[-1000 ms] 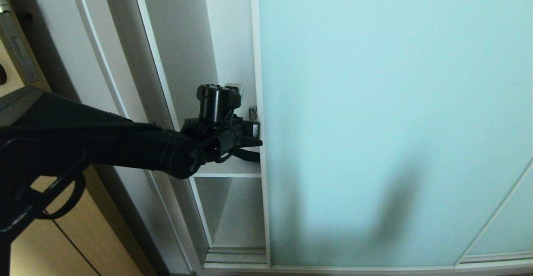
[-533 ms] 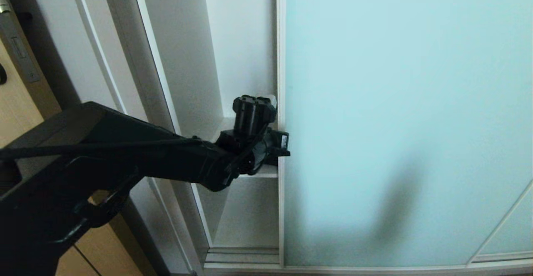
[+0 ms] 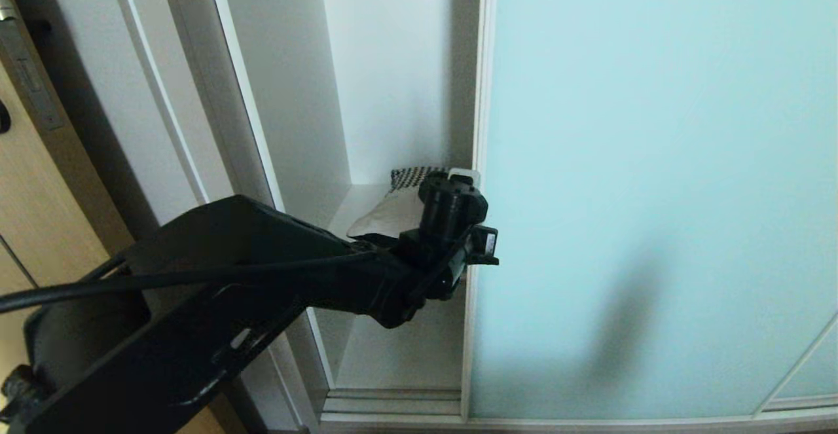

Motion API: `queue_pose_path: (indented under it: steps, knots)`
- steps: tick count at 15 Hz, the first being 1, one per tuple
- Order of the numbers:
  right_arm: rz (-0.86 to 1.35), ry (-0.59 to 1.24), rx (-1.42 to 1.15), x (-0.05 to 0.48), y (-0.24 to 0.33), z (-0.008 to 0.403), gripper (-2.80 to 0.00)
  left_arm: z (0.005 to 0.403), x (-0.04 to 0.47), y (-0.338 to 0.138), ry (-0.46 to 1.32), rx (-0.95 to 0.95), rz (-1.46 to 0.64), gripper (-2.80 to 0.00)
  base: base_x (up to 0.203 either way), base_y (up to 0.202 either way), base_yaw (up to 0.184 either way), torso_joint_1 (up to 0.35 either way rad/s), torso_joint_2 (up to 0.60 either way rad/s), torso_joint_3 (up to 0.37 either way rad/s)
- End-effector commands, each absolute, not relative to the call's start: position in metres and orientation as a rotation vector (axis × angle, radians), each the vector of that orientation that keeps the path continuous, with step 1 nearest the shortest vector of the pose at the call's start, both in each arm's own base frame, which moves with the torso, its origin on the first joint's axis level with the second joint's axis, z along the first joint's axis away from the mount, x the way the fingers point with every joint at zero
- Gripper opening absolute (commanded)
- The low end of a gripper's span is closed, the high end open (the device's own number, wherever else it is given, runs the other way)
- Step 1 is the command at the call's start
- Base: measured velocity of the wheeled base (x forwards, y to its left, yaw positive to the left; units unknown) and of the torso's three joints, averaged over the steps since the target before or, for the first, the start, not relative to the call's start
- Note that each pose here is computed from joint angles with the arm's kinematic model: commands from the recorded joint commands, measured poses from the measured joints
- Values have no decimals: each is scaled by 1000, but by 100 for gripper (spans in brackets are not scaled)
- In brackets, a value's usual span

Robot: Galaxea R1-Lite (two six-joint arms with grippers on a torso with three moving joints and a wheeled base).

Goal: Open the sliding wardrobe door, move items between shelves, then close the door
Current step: Open the door

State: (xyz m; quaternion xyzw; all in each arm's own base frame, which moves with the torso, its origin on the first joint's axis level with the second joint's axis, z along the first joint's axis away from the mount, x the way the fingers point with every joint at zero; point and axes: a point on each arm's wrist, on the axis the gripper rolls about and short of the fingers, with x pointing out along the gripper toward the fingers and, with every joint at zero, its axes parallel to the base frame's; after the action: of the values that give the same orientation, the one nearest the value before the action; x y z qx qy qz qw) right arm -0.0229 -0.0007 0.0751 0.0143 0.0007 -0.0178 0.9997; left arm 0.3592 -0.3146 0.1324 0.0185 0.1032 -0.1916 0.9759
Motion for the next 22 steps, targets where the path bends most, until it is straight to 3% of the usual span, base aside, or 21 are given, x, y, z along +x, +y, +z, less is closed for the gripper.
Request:
queue_pose_path:
  steps: [1, 6, 17, 22]
  knots:
    - [-35, 3, 29, -23, -1, 75, -280, 124, 362, -326, 203, 36, -391, -280, 0, 0, 0, 0, 0, 0]
    - [-35, 4, 29, -23, -1, 75, -280, 131, 346, -356, 163, 17, -446, -280, 0, 0, 0, 0, 0, 0]
    - [-37, 3, 29, -23, -1, 75, -280, 106, 306, -433, 119, 25, -593, -280, 0, 0, 0, 0, 0, 0]
    - [-37, 4, 29, -23, -1, 75, -280, 158, 288, -422, 55, -29, -587, -280, 0, 0, 0, 0, 0, 0]
